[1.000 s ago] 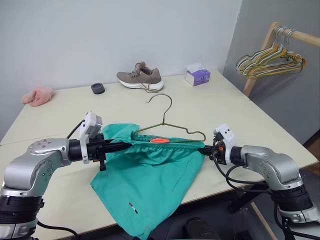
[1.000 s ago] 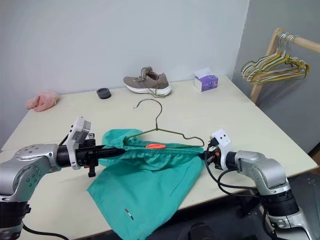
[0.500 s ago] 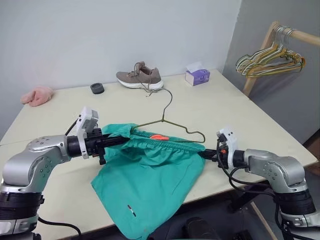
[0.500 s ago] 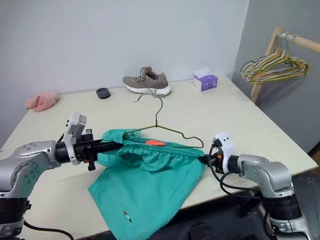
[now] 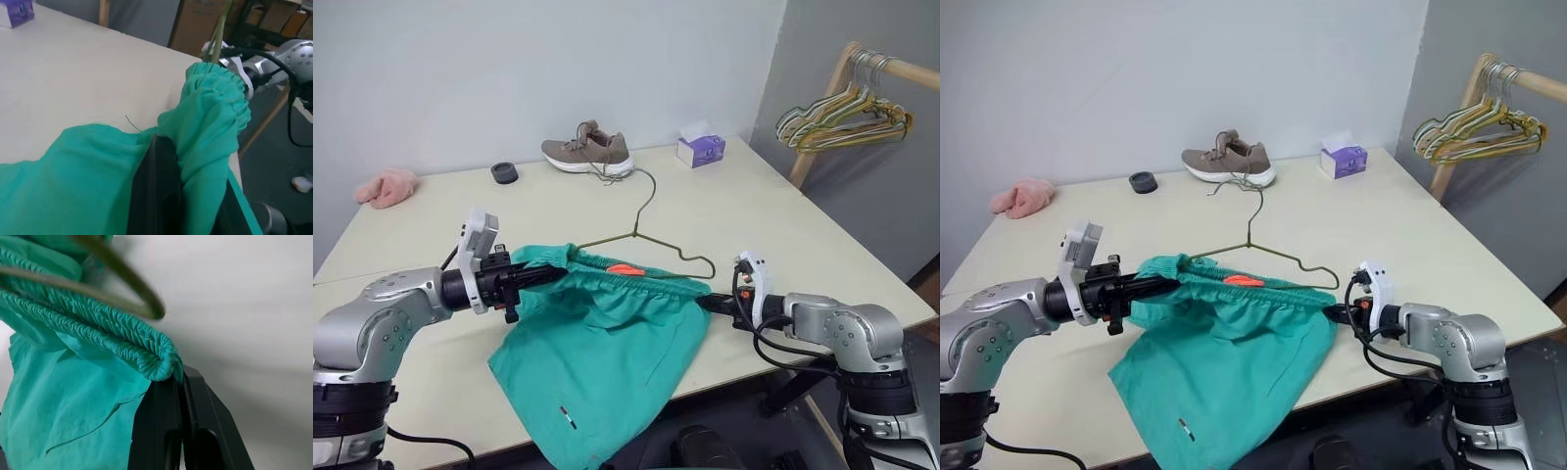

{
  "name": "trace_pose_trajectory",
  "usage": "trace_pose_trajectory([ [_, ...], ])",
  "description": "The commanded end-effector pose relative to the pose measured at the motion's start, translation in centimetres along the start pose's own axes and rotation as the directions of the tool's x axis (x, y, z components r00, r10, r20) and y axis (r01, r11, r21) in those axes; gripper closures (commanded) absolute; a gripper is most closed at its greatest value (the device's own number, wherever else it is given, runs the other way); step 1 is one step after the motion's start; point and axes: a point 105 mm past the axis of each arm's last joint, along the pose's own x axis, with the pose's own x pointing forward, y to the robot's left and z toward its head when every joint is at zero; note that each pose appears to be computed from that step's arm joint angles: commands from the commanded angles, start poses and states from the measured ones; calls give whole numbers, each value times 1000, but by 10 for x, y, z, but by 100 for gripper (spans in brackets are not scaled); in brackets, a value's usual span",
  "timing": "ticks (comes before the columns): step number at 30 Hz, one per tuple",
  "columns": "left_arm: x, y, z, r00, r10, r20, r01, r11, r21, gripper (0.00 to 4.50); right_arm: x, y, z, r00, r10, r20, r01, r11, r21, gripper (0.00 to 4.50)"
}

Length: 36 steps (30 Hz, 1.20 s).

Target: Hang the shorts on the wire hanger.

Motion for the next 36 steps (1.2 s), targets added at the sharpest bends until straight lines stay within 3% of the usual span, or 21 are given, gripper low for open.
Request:
trace_pose_trajectory([
  [1, -17, -4, 24, 999, 17, 42, -20, 996, 82, 450, -14, -25, 10, 993, -116, 36, 114, 993, 43, 447],
  [9, -25, 10, 18, 995, 102, -4, -101, 988, 121, 450, -22, -25, 10, 993, -111, 24, 111, 994, 7, 447],
  [17, -36, 19, -1, 979, 158, -127, -134, 975, 178, 450, -35, -24, 13, 993, -118, 10, 118, 990, -78, 447],
  [23, -43, 28, -6, 959, 210, -189, -159, 954, 255, 450, -47, -24, 9, 990, -123, -63, 104, 963, -247, 447],
  [27, -45, 37, -4, 946, 259, -194, -191, 931, 312, 450, -49, -8, 0, 989, -64, -137, 4, 918, -397, 447],
  [36, -49, 41, -14, 918, 291, -270, -167, 901, 400, 450, -61, -13, 3, 980, -81, -184, -25, 859, -512, 447],
])
